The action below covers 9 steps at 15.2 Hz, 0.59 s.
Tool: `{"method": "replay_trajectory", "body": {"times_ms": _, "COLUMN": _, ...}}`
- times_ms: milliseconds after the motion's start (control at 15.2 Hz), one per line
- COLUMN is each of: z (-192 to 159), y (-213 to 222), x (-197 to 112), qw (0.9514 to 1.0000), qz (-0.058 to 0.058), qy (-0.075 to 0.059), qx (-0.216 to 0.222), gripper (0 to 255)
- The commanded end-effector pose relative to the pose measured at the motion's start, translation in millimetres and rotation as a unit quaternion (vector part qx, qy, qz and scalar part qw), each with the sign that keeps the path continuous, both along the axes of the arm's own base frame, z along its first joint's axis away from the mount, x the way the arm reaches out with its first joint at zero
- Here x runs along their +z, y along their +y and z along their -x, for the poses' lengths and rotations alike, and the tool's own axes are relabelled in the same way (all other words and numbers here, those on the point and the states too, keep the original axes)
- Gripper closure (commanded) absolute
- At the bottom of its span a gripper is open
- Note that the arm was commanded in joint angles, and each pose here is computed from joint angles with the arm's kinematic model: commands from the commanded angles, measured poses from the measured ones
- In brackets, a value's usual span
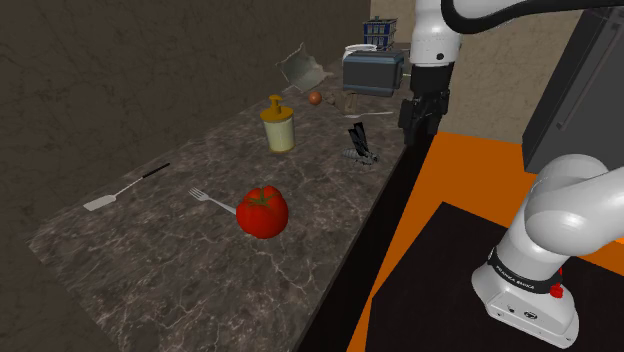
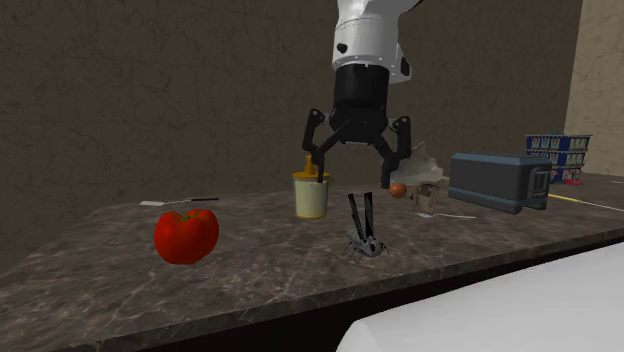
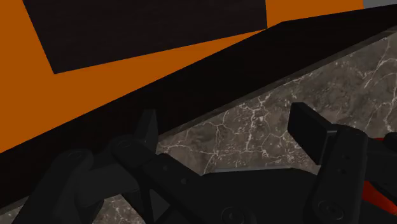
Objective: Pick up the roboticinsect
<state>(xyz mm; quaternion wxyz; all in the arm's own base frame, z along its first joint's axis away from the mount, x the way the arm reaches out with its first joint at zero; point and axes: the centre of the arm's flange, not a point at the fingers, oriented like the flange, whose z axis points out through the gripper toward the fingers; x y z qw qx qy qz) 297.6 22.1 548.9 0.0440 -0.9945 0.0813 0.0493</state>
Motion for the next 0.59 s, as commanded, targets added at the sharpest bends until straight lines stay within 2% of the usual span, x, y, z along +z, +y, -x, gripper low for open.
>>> {"method": "replay_trajectory", "body": {"times_ms": 0, "z": 0, "y": 0, "x": 0, "qw": 1.0, "qz": 0.0, "qy": 0.0, "qx": 0.0, "gripper": 0}}
{"method": "replay_trajectory", "body": {"times_ms": 528, "z": -81, "y": -41, "x": -44, "qw": 0.9976, "qz": 0.022, "qy": -0.008, "qx": 0.065, "gripper": 0}}
